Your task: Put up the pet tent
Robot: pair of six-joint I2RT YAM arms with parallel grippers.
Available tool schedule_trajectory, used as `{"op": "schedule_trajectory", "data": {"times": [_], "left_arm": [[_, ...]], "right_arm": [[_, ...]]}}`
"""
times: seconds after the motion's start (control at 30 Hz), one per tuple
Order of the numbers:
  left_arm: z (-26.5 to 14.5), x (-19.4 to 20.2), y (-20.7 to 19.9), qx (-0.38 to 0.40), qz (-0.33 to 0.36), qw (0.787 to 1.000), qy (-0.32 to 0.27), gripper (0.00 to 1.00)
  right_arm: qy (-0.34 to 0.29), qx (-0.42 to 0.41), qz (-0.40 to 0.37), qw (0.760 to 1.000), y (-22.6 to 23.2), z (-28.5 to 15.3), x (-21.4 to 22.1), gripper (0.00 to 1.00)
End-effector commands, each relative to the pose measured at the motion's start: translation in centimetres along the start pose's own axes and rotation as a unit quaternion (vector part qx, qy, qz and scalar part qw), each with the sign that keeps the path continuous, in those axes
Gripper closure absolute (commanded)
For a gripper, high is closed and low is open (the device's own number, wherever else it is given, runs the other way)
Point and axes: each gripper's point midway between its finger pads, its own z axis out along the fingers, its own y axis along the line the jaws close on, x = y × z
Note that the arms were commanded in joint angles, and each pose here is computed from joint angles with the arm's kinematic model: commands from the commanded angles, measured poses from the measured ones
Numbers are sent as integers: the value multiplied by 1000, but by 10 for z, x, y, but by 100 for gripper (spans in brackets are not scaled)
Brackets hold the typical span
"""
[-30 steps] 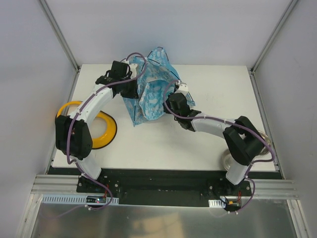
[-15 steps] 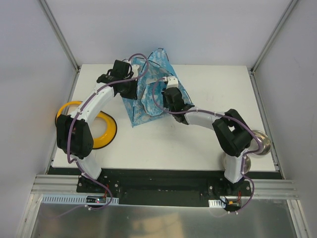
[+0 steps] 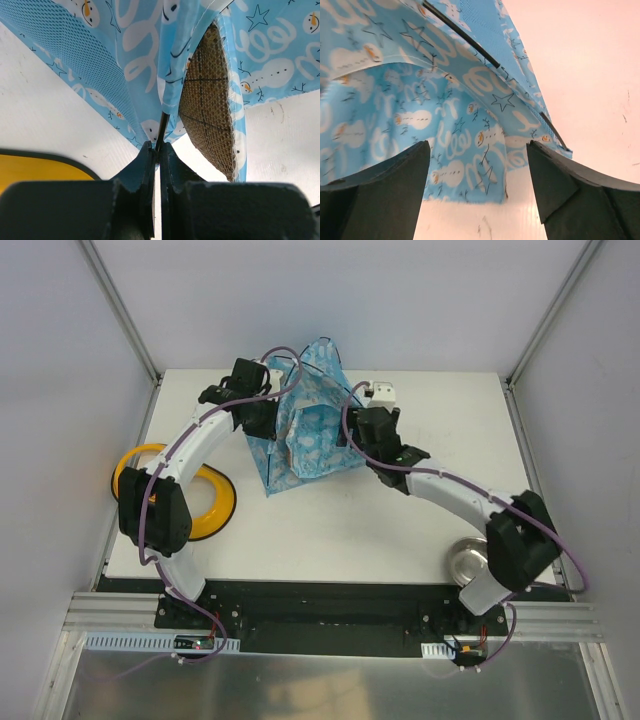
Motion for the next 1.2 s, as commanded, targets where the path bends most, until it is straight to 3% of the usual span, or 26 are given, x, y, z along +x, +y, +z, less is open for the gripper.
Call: {"op": "schedule_trajectory", "data": {"times": [0.0,0.07,0.17,0.23,0.67,0.73,0.8,0.9,0.93,1.17], "left_arm": [[-3,4,2,-16,-15,1000,15,100],[-4,4,3,-19,-19,1000,14,100],[-5,5,3,-21,-27,999,14,100],[-6,7,1,-19,-30,999,15,100],[-3,16,-5,-1,-42,999,29,100],[-3,16,-5,0,-42,999,28,100],[-3,14,-5,1,-40,999,27,100],[-4,14,-6,3,-38,999,26,100],[-5,14,-6,4,-36,999,25,100],[-9,20,-10,18,-20,999,34,100]], "right_arm": [[20,-45,79,996,5,-45,-16,16],[36,-45,149,987,7,-53,-11,15],[84,-20,276,957,7,-55,29,15],[78,-17,330,941,14,-48,39,15],[36,-45,332,942,49,16,64,18],[35,-41,328,943,50,22,65,29],[35,-46,322,945,55,25,61,48],[23,-39,296,954,53,26,53,92],[17,-41,280,959,52,26,48,100],[3,-56,97,994,46,40,26,100]]}}
